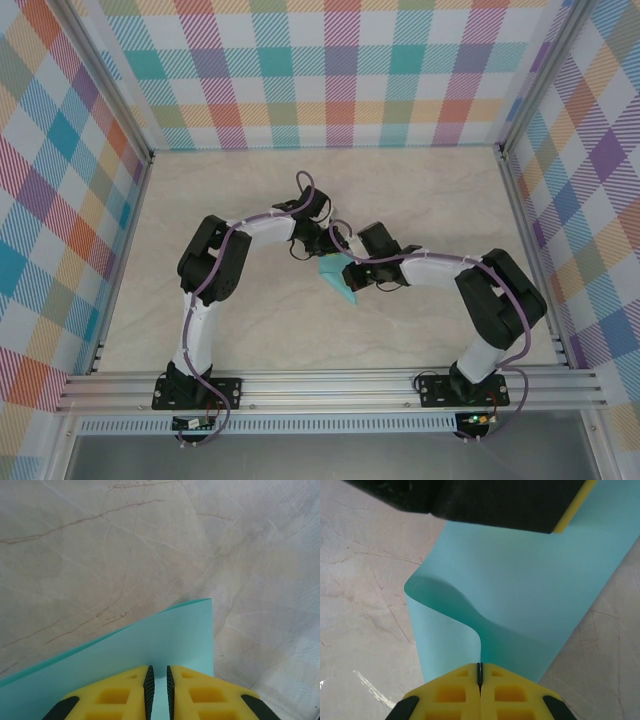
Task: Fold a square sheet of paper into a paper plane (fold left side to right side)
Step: Third fold the triangle at the center of the table.
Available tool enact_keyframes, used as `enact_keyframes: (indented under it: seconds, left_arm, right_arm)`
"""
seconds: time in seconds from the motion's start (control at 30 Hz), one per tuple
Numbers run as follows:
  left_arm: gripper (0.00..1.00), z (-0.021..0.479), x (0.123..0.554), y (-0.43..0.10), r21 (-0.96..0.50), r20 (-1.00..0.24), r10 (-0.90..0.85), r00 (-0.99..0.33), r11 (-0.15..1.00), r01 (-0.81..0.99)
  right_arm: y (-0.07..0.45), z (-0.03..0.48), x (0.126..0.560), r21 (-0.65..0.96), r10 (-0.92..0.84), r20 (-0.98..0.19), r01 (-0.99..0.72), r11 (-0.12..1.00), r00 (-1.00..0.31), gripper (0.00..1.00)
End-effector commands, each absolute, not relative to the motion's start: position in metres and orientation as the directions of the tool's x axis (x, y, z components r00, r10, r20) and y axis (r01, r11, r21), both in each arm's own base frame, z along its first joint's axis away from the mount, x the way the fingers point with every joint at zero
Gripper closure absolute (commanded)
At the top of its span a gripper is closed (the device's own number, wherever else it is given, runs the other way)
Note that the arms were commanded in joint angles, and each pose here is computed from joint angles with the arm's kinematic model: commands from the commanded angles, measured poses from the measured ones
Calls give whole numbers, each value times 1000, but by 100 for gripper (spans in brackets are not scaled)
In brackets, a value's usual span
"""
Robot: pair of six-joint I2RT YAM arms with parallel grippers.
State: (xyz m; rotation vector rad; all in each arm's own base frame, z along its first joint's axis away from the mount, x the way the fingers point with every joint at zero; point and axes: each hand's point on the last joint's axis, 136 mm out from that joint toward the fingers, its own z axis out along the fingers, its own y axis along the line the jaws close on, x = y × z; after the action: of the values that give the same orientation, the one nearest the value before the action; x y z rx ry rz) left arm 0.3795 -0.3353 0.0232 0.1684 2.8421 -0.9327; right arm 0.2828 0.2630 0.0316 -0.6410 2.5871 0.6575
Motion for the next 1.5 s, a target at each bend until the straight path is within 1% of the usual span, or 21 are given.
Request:
enact_keyframes:
  seconds: [0.0,0.37,0.8,1.03,1.37,1.47]
  left_arm:
    - [82,-13,356,-324,-500,-81,100,-992,856,128]
    - [82,-13,356,-324,-495,-82,102,-991,859,129]
    - [82,-14,356,-324,-492,-80,102,-992,861,128]
    - [82,-14,356,-325,-491,-79,106,-991,861,131]
    - [82,-8,357,-325,-492,-90,103,-991,860,134]
    - [80,-1,359,-327,-505,-104,101,-990,852,140]
  right_arm:
    - [266,34,286,373,-316,-460,-503,779,-830,100]
    - [262,22,285,369,-319,-431,-487,791,-844,100]
    - [254,27,290,348,-297,-449,-471,811,-843,100]
    - [253,24,290,346,-299,-440,-468,813,-847,100]
    - [244,10,279,333,-313,-382,-445,831,-870,100]
    - [239,4,274,322,-318,-357,-435,841,-879,100]
